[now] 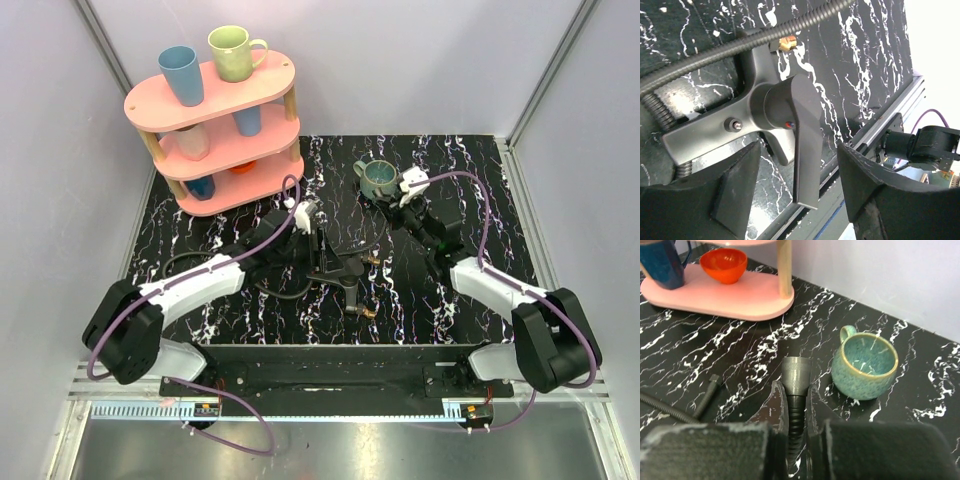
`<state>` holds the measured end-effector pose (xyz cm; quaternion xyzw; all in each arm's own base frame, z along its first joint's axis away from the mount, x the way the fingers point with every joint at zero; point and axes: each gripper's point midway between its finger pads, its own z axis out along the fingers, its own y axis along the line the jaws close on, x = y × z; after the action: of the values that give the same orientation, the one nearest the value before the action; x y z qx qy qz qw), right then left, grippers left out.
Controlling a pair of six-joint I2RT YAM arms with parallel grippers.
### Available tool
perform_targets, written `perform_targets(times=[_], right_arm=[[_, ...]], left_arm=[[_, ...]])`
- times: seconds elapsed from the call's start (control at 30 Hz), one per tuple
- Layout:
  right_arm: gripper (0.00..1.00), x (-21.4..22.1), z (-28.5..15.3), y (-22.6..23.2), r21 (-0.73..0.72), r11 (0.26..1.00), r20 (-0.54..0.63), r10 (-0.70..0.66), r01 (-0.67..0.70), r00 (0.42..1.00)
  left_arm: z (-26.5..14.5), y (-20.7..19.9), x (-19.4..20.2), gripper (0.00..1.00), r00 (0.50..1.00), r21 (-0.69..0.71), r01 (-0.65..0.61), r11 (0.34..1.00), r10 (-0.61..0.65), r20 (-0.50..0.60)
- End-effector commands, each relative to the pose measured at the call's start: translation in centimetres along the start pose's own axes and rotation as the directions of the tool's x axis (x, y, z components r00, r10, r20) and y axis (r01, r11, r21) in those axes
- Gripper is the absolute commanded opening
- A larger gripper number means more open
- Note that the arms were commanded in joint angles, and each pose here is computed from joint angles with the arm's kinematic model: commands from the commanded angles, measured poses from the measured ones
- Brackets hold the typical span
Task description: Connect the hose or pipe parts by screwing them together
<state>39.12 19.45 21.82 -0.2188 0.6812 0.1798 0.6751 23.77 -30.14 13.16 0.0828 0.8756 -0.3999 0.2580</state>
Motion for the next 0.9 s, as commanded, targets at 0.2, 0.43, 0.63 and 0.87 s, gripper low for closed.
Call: perform_targets(times=[0.2,0.43,0.63,0.87], right_arm=[[0.00,-0.4,-1.6,1.8,-0.079,0.997,0.043,0.011,-0.008,0.999],[0.00,0.3,-1.9,1.2,-0.040,0.999,0.019,0.013,-0.013,1.000],[0.00,1.4,-1.8,0.4,0.001,1.000,-0.015,-0.010,0.010,1.000],[0.00,1.8,-1.2,0.7,-0.020,1.000,-0.008,-0.001,0.000,1.000]], left_arm=[[1.1,-0.5,0.8,0.52,0.997,0.014,0.036,0.999,-0.035,-0.072],[-0.3,1.0,1.1,0.05,0.996,-0.051,-0.008,0.999,0.003,-0.086],[-3.4,6.0,0.2,0.00,0.997,-0.171,0.067,0.983,-0.074,-0.030],[-5.9,7.1,-0.8,0.25,0.999,-0.178,0.035,0.983,-0.036,0.000]])
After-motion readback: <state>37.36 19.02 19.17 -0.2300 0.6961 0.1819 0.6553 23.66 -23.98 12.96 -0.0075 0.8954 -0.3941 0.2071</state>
